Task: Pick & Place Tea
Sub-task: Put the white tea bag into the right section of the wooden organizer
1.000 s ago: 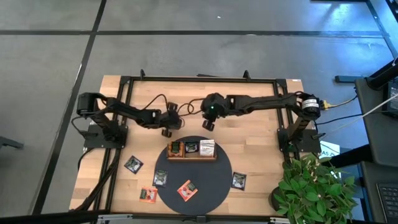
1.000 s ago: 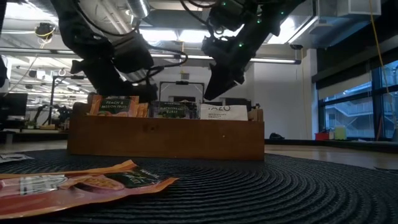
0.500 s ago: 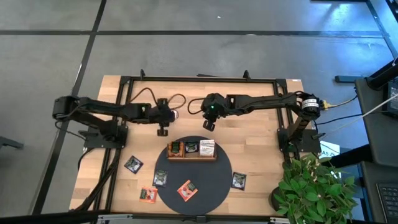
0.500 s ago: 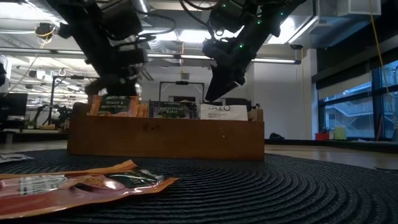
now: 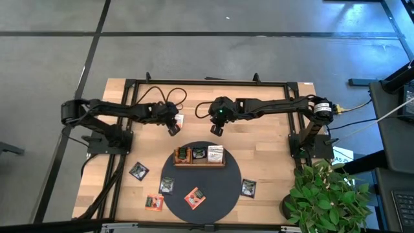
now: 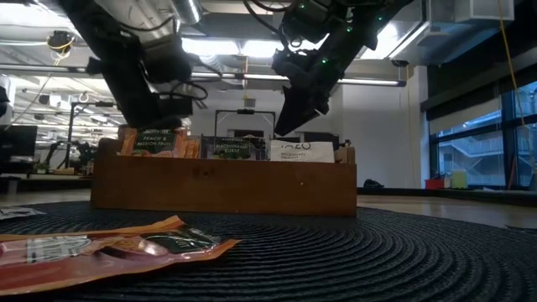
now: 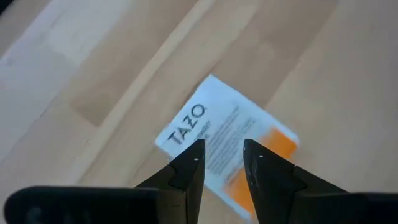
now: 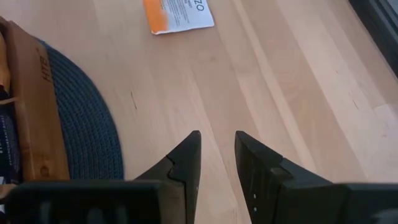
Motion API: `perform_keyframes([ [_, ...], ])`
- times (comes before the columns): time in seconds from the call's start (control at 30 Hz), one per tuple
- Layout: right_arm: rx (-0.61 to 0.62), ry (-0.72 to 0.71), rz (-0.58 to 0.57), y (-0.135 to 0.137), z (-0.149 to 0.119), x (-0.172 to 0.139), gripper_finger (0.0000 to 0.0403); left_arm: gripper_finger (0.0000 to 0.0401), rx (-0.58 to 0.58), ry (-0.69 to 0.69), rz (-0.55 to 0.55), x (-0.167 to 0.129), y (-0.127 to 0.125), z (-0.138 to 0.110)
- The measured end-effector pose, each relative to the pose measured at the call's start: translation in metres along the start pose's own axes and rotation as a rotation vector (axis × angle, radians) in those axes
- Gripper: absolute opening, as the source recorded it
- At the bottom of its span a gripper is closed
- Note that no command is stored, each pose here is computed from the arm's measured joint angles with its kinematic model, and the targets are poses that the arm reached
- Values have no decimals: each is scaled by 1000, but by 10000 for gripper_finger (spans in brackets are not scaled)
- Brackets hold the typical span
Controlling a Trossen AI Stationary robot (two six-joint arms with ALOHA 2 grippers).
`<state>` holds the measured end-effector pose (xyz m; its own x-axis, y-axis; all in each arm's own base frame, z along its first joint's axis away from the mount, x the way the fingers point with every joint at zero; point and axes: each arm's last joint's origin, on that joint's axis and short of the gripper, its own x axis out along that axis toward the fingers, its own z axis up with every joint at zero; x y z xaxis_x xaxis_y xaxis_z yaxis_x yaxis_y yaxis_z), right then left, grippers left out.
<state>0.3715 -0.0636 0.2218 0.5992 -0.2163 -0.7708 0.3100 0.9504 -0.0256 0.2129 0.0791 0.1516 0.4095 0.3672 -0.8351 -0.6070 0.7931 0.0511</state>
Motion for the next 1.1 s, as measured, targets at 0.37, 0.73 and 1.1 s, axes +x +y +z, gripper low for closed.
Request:
perform_keyframes([
  [0.37, -4, 1, 0, 0, 0, 0, 101, 110, -39, 91, 16, 37, -2, -6],
  [0.73, 192, 4, 69, 2, 0, 2, 101, 108, 441, -6, -19, 44, -5, 1],
  [1.1, 306, -48, 71, -3, -2, 47, 101, 107, 427, -83, -74, 45, -9, 8],
])
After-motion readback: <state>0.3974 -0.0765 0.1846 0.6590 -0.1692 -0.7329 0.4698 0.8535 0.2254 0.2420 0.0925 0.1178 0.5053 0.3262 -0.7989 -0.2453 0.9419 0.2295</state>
